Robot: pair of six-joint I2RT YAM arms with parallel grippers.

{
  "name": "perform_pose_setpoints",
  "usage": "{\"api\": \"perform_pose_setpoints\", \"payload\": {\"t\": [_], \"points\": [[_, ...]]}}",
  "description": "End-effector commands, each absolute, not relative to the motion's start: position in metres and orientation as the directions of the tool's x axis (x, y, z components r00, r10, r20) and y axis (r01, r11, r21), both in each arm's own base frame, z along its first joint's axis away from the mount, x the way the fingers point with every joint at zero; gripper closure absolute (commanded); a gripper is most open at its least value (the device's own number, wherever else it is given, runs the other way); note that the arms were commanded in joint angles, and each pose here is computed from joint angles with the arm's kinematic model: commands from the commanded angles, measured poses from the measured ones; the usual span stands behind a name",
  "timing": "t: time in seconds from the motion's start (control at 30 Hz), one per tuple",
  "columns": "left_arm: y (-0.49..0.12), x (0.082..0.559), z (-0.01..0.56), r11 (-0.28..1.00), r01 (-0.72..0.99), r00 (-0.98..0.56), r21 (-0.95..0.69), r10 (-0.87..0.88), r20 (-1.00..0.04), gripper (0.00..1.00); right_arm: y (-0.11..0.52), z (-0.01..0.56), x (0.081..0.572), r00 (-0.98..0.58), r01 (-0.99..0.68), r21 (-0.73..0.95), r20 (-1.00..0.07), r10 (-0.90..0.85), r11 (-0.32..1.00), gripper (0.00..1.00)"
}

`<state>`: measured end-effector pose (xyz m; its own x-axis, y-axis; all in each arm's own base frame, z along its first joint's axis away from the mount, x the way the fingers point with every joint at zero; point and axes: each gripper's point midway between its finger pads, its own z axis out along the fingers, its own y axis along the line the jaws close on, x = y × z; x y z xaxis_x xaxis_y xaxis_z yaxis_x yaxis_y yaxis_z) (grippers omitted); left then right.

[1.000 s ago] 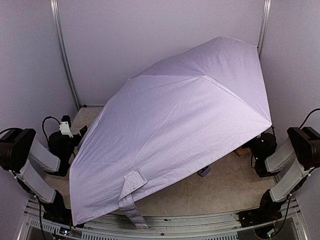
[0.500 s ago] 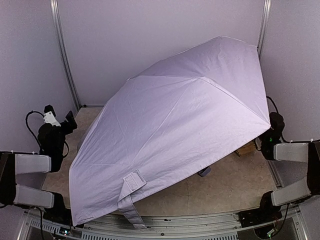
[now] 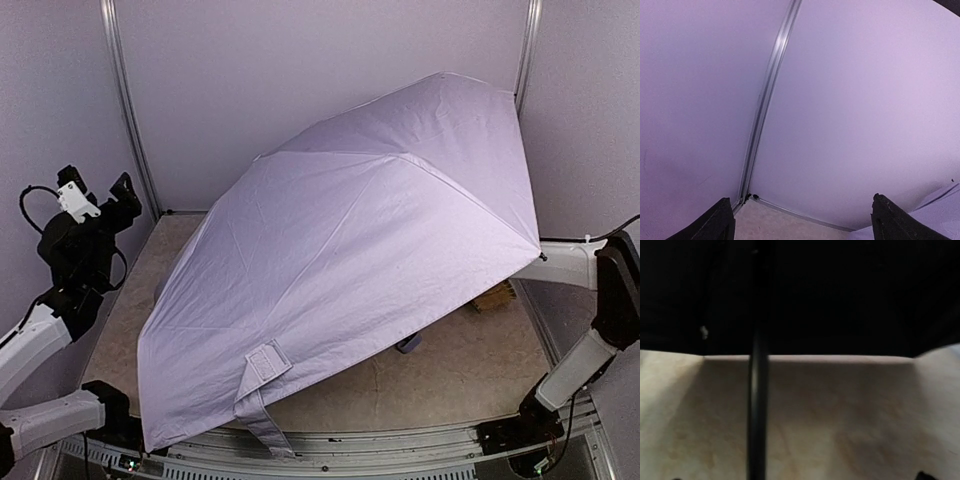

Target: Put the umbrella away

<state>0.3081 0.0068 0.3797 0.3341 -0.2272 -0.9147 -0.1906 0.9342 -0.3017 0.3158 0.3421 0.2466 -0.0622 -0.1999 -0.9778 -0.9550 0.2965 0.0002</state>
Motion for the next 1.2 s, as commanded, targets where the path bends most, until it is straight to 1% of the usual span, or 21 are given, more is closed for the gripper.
{"api": "perform_pose_setpoints", "payload": {"t": [0.0,0.03,0.07,0.13,0.27,0.3,0.33,0.37,0.4,0.6,0.77,0.83,0.93,1.0,1.07,1.1,1.17], "points": [[-0.019,0.310,0.373,0.966,-0.177,0.211,-0.187,-0.149,-0.966,0.07,0.387,0.216,0.303,-0.117,-0.983,0.068,-0.948,-0.296,0.173,0.00],[-0.022,0.308,0.375,0.969,-0.165,0.205,-0.181,-0.146,-0.968,0.07,0.396,0.210,0.305,-0.122,-0.982,0.069,-0.941,-0.317,0.173,0.01],[-0.024,0.306,0.377,0.972,-0.155,0.199,-0.179,-0.146,-0.969,0.07,0.402,0.204,0.308,-0.131,-0.981,0.074,-0.934,-0.334,0.180,0.04],[-0.026,0.301,0.384,0.972,-0.129,0.213,-0.194,-0.164,-0.963,0.07,0.412,0.202,0.310,-0.147,-0.981,0.093,-0.928,-0.342,0.168,0.18],[-0.031,0.287,0.399,0.976,-0.073,0.235,-0.204,-0.182,-0.955,0.08,0.417,0.220,0.305,-0.171,-0.977,0.127,-0.946,-0.274,0.172,0.60],[-0.030,0.284,0.403,0.976,-0.068,0.239,-0.206,-0.184,-0.953,0.09,0.417,0.231,0.303,-0.174,-0.975,0.133,-0.954,-0.243,0.176,0.75],[-0.030,0.281,0.407,0.976,-0.065,0.245,-0.209,-0.188,-0.951,0.09,0.417,0.242,0.304,-0.180,-0.973,0.143,-0.961,-0.209,0.184,0.88],[-0.028,0.278,0.412,0.975,-0.064,0.254,-0.214,-0.192,-0.948,0.09,0.416,0.255,0.305,-0.184,-0.969,0.149,-0.967,-0.175,0.197,0.97],[-0.028,0.275,0.417,0.974,-0.059,0.263,-0.219,-0.197,-0.945,0.10,0.416,0.267,0.308,-0.198,-0.963,0.166,-0.970,-0.139,0.213,1.00],[-0.021,0.255,0.449,0.974,-0.048,0.326,-0.219,-0.192,-0.926,0.10,0.412,0.335,0.338,-0.282,-0.899,0.287,-0.957,0.066,0.332,1.00],[-0.001,0.244,0.458,0.964,-0.142,0.363,-0.226,-0.162,-0.918,0.09,0.374,0.393,0.369,-0.329,-0.789,0.420,-0.905,0.270,0.448,1.00],[0.002,0.241,0.457,0.958,-0.149,0.372,-0.243,-0.174,-0.912,0.09,0.352,0.414,0.376,-0.315,-0.743,0.464,-0.878,0.360,0.482,1.00],[0.001,0.236,0.454,0.953,-0.103,0.398,-0.284,-0.222,-0.890,0.10,0.333,0.433,0.381,-0.266,-0.705,0.488,-0.854,0.446,0.515,1.00],[-0.008,0.236,0.450,0.952,-0.036,0.394,-0.304,-0.266,-0.880,0.12,0.330,0.441,0.379,-0.262,-0.701,0.504,-0.840,0.474,0.505,1.00],[-0.029,0.239,0.443,0.949,0.085,0.359,-0.303,-0.313,-0.879,0.18,0.330,0.444,0.377,-0.267,-0.702,0.517,-0.828,0.493,0.490,1.00],[-0.045,0.238,0.442,0.937,0.181,0.331,-0.299,-0.344,-0.879,0.21,0.332,0.445,0.375,-0.273,-0.704,0.523,-0.823,0.498,0.480,1.00],[-0.089,0.236,0.429,0.870,0.403,0.233,-0.285,-0.399,-0.887,0.25,0.340,0.445,0.369,-0.288,-0.713,0.529,-0.819,0.496,0.461,1.00]]}}
